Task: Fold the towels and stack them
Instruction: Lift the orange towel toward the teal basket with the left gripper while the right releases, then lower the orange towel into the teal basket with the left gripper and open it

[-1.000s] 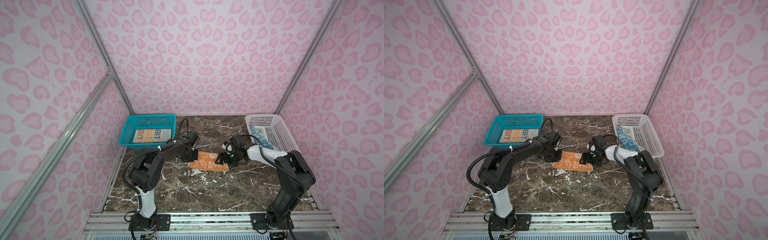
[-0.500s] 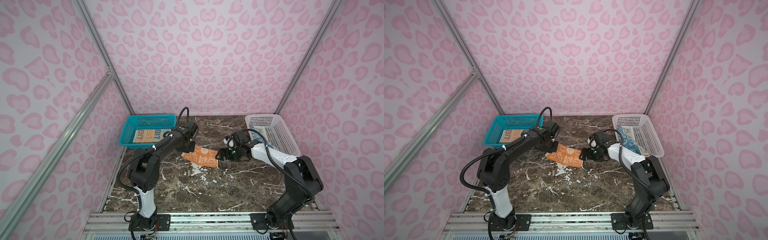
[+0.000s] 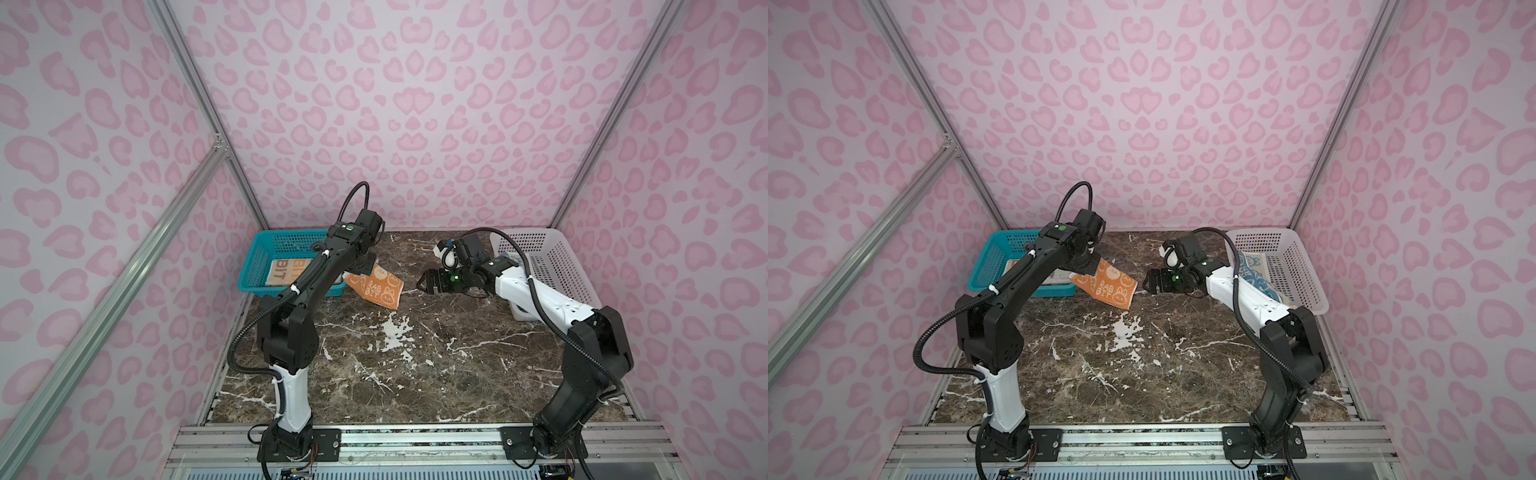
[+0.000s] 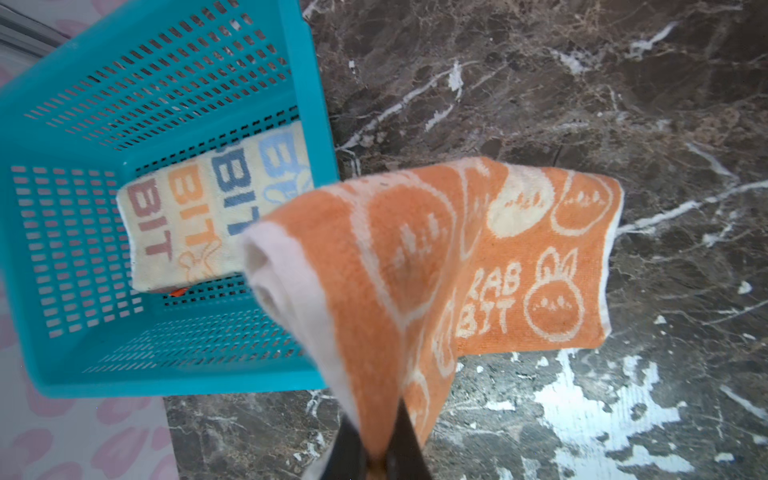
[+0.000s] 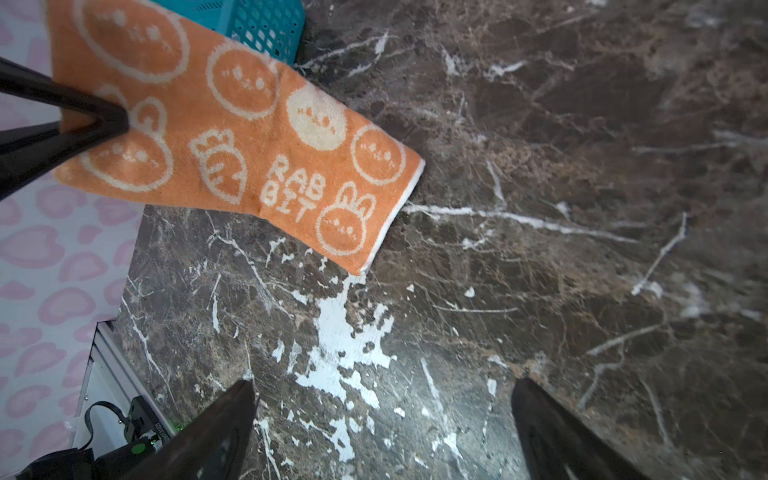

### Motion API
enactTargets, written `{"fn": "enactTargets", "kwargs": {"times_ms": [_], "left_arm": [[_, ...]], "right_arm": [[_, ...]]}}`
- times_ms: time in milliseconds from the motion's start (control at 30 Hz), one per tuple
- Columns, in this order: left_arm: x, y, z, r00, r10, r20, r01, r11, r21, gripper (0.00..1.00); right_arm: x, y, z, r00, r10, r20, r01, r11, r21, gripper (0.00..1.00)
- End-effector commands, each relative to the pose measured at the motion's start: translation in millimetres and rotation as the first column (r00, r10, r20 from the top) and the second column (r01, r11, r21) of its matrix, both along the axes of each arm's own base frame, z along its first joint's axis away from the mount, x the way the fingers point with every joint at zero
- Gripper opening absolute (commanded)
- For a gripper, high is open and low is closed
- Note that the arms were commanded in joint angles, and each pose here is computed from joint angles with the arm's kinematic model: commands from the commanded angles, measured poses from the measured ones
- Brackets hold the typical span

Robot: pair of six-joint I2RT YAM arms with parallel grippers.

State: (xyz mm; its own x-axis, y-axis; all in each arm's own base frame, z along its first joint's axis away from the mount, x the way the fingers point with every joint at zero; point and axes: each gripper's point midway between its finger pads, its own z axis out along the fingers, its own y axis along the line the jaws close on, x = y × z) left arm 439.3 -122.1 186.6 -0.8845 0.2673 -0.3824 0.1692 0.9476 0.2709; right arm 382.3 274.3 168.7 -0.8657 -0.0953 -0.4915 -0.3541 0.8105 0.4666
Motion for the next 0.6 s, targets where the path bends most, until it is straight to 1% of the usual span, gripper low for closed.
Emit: {"fn": "enactTargets", "kwargs": {"times_ms": [0,167,267,367,567], "left_arm": [[12,16,8,1.0,-0.014,0.012,0.013,0.998,0.054,0.04],[38,37,20,0.998,0.0,0.057,-0.005,0.997,0.077,0.04],[48,57,24,0.997,0.004,0.079,-0.013,0.993,0.119,0.04],[56,82,29,0.992,0.041,0.119,-0.062,0.982,0.18,0.04],[64,119,26,0.98,0.06,0.192,-0.099,0.975,0.2,0.04]], "right_arm": [[11,14,8,1.0,0.015,0.027,-0.015,1.0,-0.02,0.98],[21,47,14,0.997,0.058,0.05,-0.058,0.998,-0.014,0.98],[28,62,12,0.996,0.072,0.058,-0.071,0.997,-0.028,0.98],[36,73,10,0.995,0.077,0.069,-0.074,0.996,-0.04,0.98],[46,94,7,0.993,0.091,0.074,-0.088,0.995,-0.039,0.98]]}}
